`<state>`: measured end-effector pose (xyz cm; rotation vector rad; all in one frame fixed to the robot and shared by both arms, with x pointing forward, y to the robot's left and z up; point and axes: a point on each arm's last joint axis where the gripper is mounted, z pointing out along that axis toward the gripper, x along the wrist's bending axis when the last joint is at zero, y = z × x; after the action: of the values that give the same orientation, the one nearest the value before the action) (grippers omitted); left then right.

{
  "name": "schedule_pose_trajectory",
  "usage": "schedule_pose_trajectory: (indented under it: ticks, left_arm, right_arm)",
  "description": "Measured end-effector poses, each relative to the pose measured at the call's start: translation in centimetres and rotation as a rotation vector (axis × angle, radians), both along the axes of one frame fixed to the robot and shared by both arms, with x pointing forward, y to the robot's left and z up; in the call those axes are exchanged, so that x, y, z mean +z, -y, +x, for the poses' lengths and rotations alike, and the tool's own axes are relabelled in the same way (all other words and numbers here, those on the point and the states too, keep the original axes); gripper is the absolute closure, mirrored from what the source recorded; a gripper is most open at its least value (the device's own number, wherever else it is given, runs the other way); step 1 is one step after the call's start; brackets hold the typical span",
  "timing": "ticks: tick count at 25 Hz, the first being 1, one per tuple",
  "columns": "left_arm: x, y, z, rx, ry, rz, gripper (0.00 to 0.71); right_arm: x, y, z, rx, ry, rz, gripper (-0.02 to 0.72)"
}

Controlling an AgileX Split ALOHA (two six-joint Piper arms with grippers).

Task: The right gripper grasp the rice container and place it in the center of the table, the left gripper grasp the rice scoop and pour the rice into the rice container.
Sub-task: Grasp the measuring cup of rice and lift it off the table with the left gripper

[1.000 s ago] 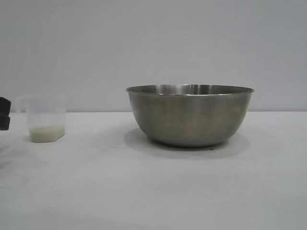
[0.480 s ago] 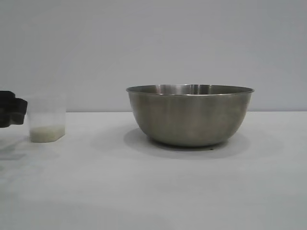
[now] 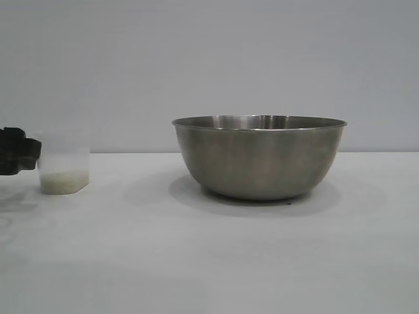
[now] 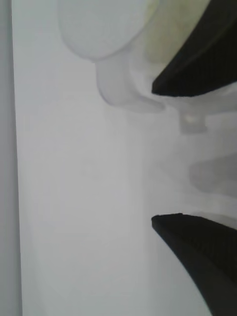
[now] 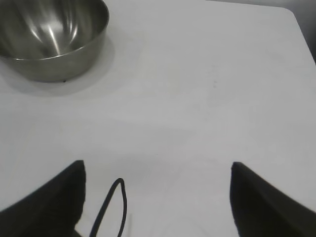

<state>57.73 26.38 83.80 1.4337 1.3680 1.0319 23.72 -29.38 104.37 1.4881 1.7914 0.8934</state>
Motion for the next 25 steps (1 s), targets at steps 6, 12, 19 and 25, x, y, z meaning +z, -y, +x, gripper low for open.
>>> schedule_pose_trajectory:
  ticks: [6, 12, 19, 25]
  left_arm:
    - [-0.3, 0.6, 1.5, -0.058, 0.031, 0.008, 0.272]
    - [0.1, 1.6, 2.3, -0.175, 0.065, 0.039, 0.655]
    - [0.3, 1.9, 2.3, -0.209, 0.074, 0.049, 0.71]
    - [3.3, 2.4, 2.6, -0.261, 0.149, 0.062, 0.71]
  right_arm:
    - [0.0, 0.0, 0.0, -0.001, 0.0, 0.001, 0.148]
    - [0.0, 0.0, 0.0, -0.001, 0.0, 0.001, 0.148]
    - [0.0, 0.0, 0.0, -0.001, 0.0, 0.001, 0.148]
    - [0.0, 0.0, 0.0, -0.001, 0.0, 0.001, 0.148]
